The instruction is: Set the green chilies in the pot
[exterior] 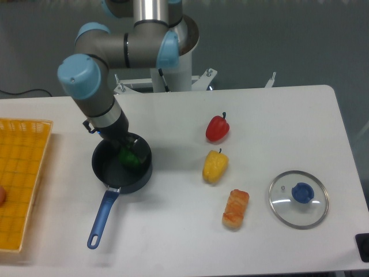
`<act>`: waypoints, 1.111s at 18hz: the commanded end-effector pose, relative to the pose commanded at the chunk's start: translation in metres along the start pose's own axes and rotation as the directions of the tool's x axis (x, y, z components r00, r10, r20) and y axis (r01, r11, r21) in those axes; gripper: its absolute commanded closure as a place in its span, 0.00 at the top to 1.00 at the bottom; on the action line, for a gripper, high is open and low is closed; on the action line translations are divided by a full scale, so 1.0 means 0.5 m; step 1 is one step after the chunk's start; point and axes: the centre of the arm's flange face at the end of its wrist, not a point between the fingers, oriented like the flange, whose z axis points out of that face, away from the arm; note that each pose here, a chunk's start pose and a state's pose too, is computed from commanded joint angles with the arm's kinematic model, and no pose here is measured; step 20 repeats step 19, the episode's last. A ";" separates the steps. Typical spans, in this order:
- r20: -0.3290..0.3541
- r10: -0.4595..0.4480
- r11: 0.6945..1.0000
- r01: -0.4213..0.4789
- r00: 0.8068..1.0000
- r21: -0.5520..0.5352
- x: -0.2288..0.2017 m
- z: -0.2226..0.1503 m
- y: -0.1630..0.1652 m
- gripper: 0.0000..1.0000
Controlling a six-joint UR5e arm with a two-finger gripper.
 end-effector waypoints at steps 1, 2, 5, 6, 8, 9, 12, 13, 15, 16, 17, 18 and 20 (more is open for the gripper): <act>0.001 -0.013 1.000 0.013 1.000 0.002 -0.016 -0.002 0.005 1.00; -0.010 -0.018 1.000 0.018 1.000 0.006 -0.035 0.000 0.013 1.00; -0.035 0.041 0.999 -0.040 0.999 0.022 -0.102 0.011 0.045 1.00; -0.036 0.083 0.996 -0.082 0.996 0.022 -0.120 0.015 0.055 1.00; -0.030 0.139 0.990 -0.138 0.990 0.023 -0.153 0.018 0.070 1.00; -0.029 0.156 0.988 -0.155 0.987 0.021 -0.161 0.022 0.071 1.00; -0.029 0.147 0.989 -0.147 0.989 0.018 -0.208 0.037 0.092 1.00; -0.038 0.170 0.985 -0.169 0.985 0.017 -0.221 0.048 0.091 1.00; -0.051 0.225 0.974 -0.223 0.973 0.031 -0.259 0.058 0.113 1.00; -0.052 0.268 0.963 -0.266 0.962 0.037 -0.270 0.063 0.118 1.00; -0.058 0.300 0.954 -0.298 0.952 0.036 -0.282 0.076 0.125 1.00; -0.059 0.310 0.950 -0.309 0.949 0.034 -0.293 0.082 0.134 1.00; -0.065 0.305 0.952 -0.304 0.950 0.032 -0.302 0.090 0.139 1.00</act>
